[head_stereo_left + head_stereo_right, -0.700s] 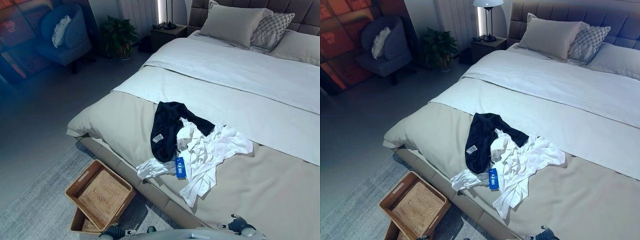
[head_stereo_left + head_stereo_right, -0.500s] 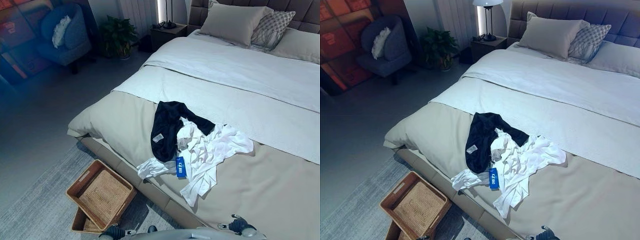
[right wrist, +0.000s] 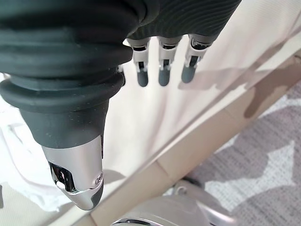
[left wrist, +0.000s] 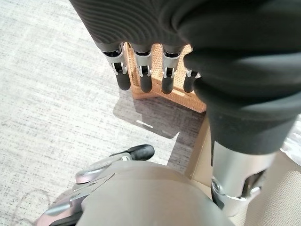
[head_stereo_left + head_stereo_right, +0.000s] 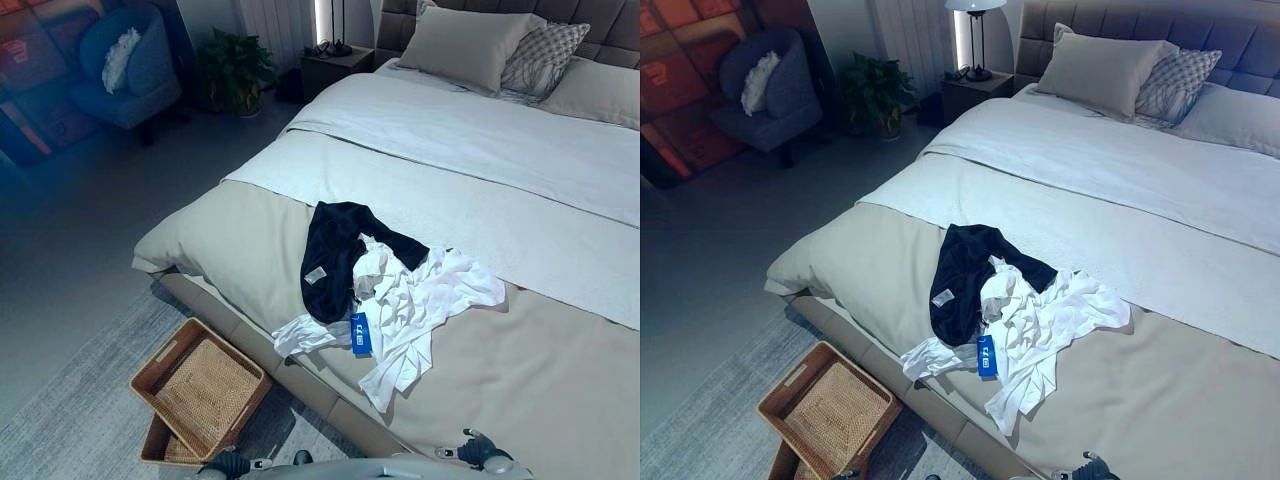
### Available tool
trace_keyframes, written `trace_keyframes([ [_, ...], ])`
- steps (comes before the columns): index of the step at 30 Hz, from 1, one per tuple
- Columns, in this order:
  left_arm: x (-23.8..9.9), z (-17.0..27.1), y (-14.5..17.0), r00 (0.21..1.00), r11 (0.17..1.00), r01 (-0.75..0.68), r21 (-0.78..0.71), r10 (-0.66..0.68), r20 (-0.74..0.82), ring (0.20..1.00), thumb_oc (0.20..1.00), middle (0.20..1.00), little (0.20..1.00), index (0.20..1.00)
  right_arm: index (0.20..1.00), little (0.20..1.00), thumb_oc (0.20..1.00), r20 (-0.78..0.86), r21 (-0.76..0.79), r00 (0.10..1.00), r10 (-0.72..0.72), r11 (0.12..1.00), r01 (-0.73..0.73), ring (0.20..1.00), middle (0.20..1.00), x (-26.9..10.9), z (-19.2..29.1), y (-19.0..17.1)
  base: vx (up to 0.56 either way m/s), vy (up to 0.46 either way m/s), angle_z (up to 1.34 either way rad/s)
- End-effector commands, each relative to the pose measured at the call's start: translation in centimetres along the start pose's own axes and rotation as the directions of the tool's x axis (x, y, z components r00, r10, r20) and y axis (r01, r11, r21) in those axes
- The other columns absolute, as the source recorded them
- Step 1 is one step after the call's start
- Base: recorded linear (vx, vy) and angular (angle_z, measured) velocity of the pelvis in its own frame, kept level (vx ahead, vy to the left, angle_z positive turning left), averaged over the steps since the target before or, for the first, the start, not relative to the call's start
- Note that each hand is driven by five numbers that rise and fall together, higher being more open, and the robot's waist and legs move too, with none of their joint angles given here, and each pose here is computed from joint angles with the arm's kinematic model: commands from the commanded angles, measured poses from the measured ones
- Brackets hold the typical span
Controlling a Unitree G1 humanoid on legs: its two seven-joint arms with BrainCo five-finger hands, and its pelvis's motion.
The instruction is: Pick up clothes into the bucket
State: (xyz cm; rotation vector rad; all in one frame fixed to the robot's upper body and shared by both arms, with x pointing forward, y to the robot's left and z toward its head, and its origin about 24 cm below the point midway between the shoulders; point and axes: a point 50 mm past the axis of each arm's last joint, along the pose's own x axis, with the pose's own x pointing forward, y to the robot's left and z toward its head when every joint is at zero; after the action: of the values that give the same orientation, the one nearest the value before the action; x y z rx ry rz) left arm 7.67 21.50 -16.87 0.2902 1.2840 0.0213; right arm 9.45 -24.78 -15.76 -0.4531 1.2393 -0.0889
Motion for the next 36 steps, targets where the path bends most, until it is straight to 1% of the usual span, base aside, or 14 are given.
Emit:
trace_keyframes([
  [1,0.2,1.4,0.4,1.0,1.0,-0.025,0.013,0.025,0.015,1.0,1.0,1.0,1.0,1.0,1.0,1.0,1.0,0.023,-0.029,1.0,-0.016,0.999,0.016,1.0,1.0,0.2,1.4,-0.4,0.0,0.0,0.0],
  [8,0.2,1.5,0.3,0.999,0.999,-0.026,0.023,0.025,0.021,1.0,1.0,1.0,1.0,1.0,1.0,1.0,1.0,0.044,-0.01,0.999,-0.021,1.0,0.022,1.0,1.0,0.3,2.0,-0.4,0.0,0.0,0.0],
  [12,0.2,1.9,0.3,0.999,0.999,-0.026,0.031,0.024,0.047,1.0,1.0,1.0,1.0,1.0,1.0,1.0,1.0,0.198,0.072,0.979,-0.038,0.997,0.024,1.0,1.0,0.1,5.8,-1.2,0.0,0.0,0.0],
  [14,0.2,2.4,0.4,0.996,0.998,-0.029,0.047,0.025,0.087,1.0,1.0,1.0,1.0,1.0,1.0,1.0,1.0,0.388,0.117,0.919,-0.071,0.993,0.027,1.0,1.0,-0.9,9.8,-2.6,-0.02,0.016,-0.01],
  [15,0.1,2.6,0.6,0.993,0.998,-0.034,0.056,0.028,0.11,1.0,1.0,1.0,1.0,1.0,1.0,1.0,1.0,0.554,0.145,0.826,-0.103,0.989,0.027,1.0,1.0,-2.7,13.3,-4.2,-0.03,0.026,-0.03],
  [17,0.1,2.6,0.5,0.993,0.998,-0.035,0.059,0.028,0.118,1.0,1.0,1.0,1.0,1.0,1.0,1.0,1.0,0.603,0.164,0.79,-0.116,0.986,0.02,1.0,1.0,-3.4,14.3,-4.8,-0.02,0.015,-0.01],
  [19,0.1,2.9,0.4,0.991,0.997,-0.034,0.064,0.026,0.133,1.0,1.0,1.0,1.0,1.0,1.0,1.0,1.0,0.688,0.171,0.712,-0.14,0.985,0.028,1.0,1.0,-4.8,16.4,-6.0,-0.05,0.027,-0.02],
  [20,0.1,3.2,0.5,0.99,0.997,-0.04,0.062,0.031,0.141,1.0,1.0,1.0,1.0,1.0,1.0,1.0,1.0,0.757,0.177,0.636,-0.153,0.984,0.026,1.0,1.0,-6.3,18.4,-6.8,-0.05,0.023,-0.01],
  [21,0.1,3.2,0.4,0.989,0.997,-0.04,0.062,0.031,0.141,1.0,1.0,1.0,1.0,1.0,1.0,1.0,1.0,0.756,0.177,0.636,-0.153,0.984,0.027,1.0,1.0,-6.3,18.4,-6.8,-0.04,0.02,0.01],
  [23,0.1,3.5,0.4,0.988,0.997,-0.043,0.063,0.033,0.149,1.0,1.0,1.0,1.0,1.0,1.0,1.0,1.0,0.8,0.184,0.576,-0.168,0.982,0.03,1.0,1.0,-7.5,19.8,-7.4,0.0,0.0,0.0],
  [27,0.0,4.6,0.6,0.982,0.997,-0.067,0.046,0.057,0.181,1.0,1.0,1.0,1.0,1.0,1.0,1.0,1.0,0.885,0.196,0.413,-0.216,0.976,0.09,1.0,1.0,-10.8,23.1,-9.1,-0.06,0.018,0.01],
  [32,0.0,5.6,0.7,0.974,0.996,-0.089,0.026,0.082,0.212,1.0,1.0,1.0,1.0,1.0,1.0,1.0,1.0,0.915,0.211,0.314,-0.253,0.964,0.161,1.0,1.0,-12.8,25.1,-10.0,-0.07,0.013,0.05],
  [33,-0.1,6.1,0.8,0.969,0.994,-0.106,0.015,0.099,0.227,1.0,1.0,1.0,1.0,1.0,1.0,1.0,1.0,0.921,0.224,0.262,-0.29,0.941,0.253,1.0,1.0,-13.7,26.0,-10.8,-0.06,0.012,0.11],
  [36,-0.2,6.8,0.8,0.96,0.992,-0.129,0.007,0.123,0.253,1.0,1.0,1.0,1.0,1.0,1.0,1.0,1.0,0.906,0.265,0.208,-0.369,0.876,0.402,1.0,1.0,-14.2,26.9,-12.3,-0.07,0.018,0.19],
])
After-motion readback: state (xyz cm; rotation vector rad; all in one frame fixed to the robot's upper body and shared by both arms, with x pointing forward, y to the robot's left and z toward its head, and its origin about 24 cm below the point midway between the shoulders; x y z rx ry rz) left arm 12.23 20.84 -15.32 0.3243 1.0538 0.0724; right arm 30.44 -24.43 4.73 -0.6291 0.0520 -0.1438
